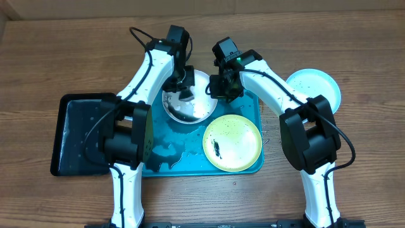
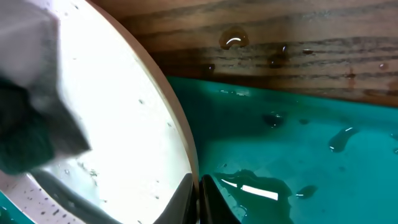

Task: Clean dirty plates on tray and stack at the side
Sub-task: 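Scrub the pink plate again, then retract the left arm with sponge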

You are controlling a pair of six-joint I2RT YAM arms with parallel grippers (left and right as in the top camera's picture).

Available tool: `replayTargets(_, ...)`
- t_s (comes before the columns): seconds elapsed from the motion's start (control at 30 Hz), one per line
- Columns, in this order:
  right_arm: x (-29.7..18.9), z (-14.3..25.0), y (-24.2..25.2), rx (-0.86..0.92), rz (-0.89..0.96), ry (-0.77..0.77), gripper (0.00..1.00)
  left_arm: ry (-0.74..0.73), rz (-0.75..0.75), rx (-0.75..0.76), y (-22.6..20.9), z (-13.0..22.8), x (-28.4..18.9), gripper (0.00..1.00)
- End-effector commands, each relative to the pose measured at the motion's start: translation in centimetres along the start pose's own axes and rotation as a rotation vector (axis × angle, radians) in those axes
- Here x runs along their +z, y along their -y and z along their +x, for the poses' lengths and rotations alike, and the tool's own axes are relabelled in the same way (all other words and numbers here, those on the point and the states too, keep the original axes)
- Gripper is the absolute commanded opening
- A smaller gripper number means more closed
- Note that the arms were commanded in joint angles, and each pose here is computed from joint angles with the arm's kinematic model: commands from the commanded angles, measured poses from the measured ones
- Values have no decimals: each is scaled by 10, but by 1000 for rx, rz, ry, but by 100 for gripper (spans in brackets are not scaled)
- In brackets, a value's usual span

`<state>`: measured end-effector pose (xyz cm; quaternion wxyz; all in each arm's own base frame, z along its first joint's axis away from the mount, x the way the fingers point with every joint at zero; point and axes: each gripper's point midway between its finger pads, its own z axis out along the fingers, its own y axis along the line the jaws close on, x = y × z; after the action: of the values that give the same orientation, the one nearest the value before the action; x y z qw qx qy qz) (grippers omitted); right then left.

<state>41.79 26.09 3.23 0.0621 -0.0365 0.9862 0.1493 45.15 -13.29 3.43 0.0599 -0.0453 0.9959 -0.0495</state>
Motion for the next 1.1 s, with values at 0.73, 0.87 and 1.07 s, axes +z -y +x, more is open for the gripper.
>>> replayTargets(0.73,-37,-18,-11,-15,-20,89,4,248,-280,-219,-60,-50,-129,4)
replayTargets(0.87,-52,-22,-16,-50,-30,122,4,214,-52,-208,-46,-48,-149,4)
replayTargets(1.07,-86,-33,-11,-110,86,243,4,131,51,-335,-89,-38,-160,4)
